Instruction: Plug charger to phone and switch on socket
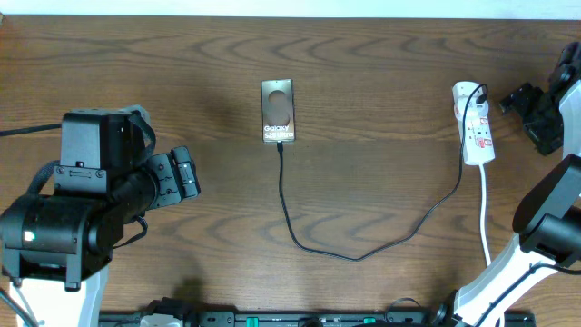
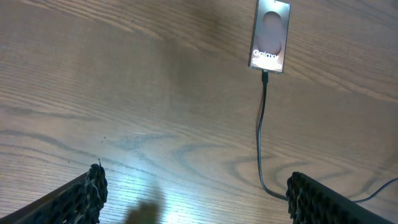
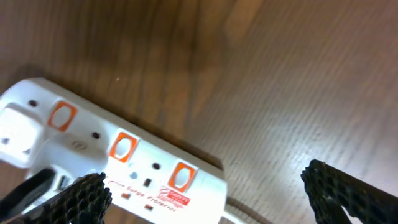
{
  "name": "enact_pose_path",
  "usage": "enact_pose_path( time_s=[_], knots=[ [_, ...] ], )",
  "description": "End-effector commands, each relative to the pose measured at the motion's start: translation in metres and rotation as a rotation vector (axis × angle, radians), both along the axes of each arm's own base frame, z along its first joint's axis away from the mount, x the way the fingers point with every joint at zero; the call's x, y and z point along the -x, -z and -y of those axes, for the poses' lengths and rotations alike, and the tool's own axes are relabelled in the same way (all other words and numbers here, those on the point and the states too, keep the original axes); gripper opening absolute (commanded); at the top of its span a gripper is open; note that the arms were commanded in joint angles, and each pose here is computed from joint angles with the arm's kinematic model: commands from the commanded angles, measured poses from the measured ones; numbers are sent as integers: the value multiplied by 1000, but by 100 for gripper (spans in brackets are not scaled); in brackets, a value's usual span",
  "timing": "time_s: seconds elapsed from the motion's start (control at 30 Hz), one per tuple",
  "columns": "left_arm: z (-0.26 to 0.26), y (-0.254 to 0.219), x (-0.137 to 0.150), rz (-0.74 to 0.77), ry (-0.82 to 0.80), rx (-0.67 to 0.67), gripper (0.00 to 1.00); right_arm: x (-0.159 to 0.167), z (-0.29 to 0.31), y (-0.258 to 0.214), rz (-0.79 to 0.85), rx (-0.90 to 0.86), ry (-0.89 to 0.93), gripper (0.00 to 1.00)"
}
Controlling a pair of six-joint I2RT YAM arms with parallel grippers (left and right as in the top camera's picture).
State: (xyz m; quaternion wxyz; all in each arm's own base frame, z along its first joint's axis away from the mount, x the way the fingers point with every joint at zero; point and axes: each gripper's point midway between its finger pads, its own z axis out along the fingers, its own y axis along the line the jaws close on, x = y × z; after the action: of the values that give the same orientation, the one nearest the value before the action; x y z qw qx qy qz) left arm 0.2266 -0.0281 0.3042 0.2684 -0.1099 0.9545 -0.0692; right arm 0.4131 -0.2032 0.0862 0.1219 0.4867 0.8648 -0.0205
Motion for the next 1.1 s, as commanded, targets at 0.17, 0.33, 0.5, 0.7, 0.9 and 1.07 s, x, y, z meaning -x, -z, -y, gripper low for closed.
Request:
enact_pose_path(
  time_s=[0.17, 0.33, 0.5, 0.7, 0.9, 1.07],
  knots=[
    [-3, -1, -1, 5, 5, -23, 91, -10, 4, 7, 32, -21, -8, 99],
    [-3, -1, -1, 5, 5, -23, 91, -8, 7, 14, 16, -27, 0, 99],
    [-3, -1, -1, 5, 5, -23, 92, -3, 11, 20, 7, -40, 55, 99],
    [-3, -1, -1, 5, 5, -23, 91, -1, 10, 26, -3, -50, 75, 99],
    [-3, -1, -1, 5, 5, -23, 92, 2, 7, 36, -12, -53, 72, 99],
    [-3, -1, -1, 5, 5, -23, 91, 5, 5, 54, -7, -63, 93, 99]
  ],
)
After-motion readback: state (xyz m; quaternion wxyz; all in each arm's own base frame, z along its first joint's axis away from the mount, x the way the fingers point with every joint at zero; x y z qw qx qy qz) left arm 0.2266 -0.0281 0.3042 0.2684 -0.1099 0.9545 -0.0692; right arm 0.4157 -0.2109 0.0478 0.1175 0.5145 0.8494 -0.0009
